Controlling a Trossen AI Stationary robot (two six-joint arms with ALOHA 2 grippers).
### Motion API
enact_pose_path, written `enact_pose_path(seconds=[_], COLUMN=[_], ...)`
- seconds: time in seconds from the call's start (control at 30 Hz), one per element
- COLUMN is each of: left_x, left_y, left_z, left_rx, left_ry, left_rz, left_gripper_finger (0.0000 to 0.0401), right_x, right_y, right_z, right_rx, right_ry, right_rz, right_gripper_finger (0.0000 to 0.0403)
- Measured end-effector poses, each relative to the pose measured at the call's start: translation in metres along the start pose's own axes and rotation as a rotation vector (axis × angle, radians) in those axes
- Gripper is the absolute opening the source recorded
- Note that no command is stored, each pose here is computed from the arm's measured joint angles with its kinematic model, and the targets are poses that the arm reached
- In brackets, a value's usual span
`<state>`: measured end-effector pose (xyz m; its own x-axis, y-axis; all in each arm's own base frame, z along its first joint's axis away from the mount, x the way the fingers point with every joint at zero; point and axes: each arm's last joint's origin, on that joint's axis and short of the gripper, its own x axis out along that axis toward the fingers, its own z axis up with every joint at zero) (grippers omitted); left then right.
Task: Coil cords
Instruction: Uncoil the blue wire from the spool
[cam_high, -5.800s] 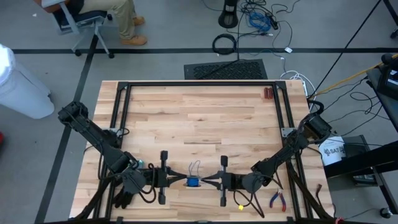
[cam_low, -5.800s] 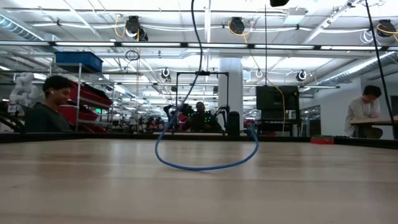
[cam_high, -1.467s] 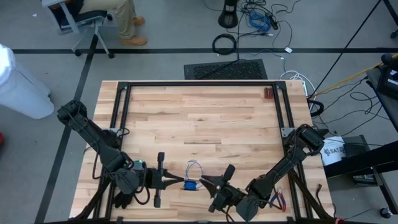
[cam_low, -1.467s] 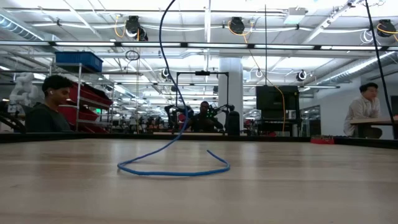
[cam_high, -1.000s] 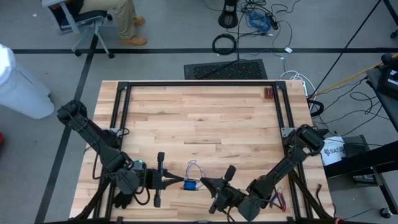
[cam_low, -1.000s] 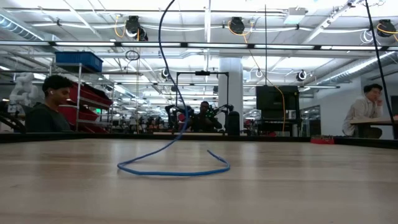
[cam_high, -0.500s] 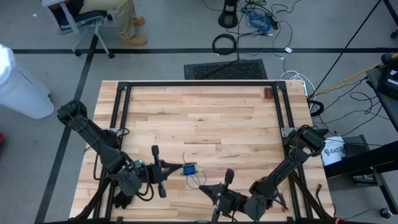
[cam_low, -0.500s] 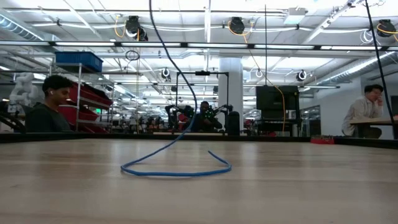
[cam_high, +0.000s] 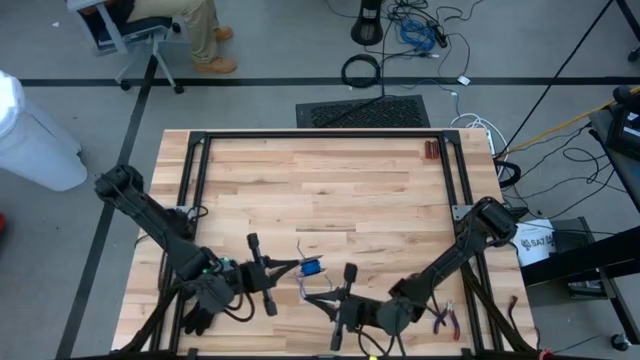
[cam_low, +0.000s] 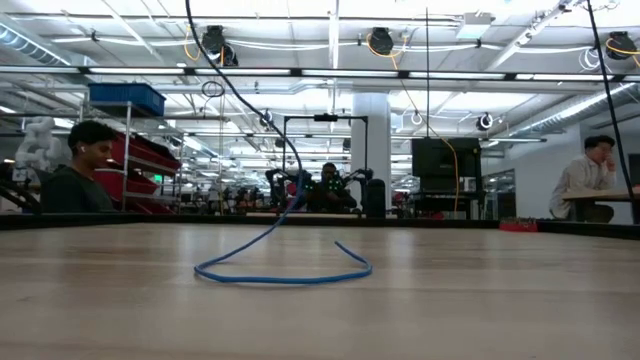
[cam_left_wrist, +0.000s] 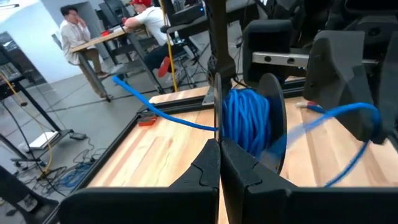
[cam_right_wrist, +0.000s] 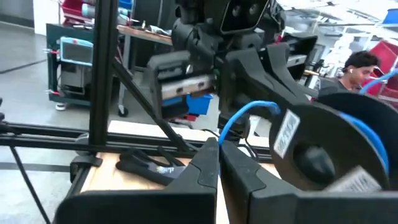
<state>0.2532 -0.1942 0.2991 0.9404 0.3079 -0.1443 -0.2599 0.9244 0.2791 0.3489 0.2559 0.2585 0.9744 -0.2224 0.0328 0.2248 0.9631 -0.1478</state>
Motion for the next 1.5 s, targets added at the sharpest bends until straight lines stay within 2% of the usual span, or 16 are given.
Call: enact_pose_path(seconds=[0.3,0.53,0.83,1.0,1.3,1.5], left_x=[0.005,-0.006,-0.027,-0.034,-0.039,-0.041], left_y=[-0.001,-0.005,-0.002,-0.003,-0.01,-0.011], left_z=[0.002,0.012,0.024,0.026,0.026,0.026], left_rx=[-0.019,-0.004,-0.05,-0.055,-0.07,-0.067], left_ry=[-0.024,-0.086,-0.133,-0.148,-0.169,-0.17], left_rz=[0.008,-0.023,-0.072,-0.122,-0.268,-0.282], left_gripper_finger=[0.0002,0.0002,0.0002,0.0002,0.0002,0.0002], right_x=[0.002,0.003,0.002,0.001,-0.002,-0.004], right_y=[0.0,-0.001,-0.002,-0.003,-0.006,-0.007], right_z=[-0.011,-0.019,-0.025,-0.03,-0.046,-0.05], right_rx=[-0.02,-0.048,-0.098,-0.142,-0.126,-0.126], right_ry=[0.074,0.137,0.175,0.21,0.328,0.361], right_rz=[0.004,0.001,-0.012,-0.026,-0.034,-0.03], right_gripper_finger=[0.0,0.0,0.0,0.0,0.0,0.001])
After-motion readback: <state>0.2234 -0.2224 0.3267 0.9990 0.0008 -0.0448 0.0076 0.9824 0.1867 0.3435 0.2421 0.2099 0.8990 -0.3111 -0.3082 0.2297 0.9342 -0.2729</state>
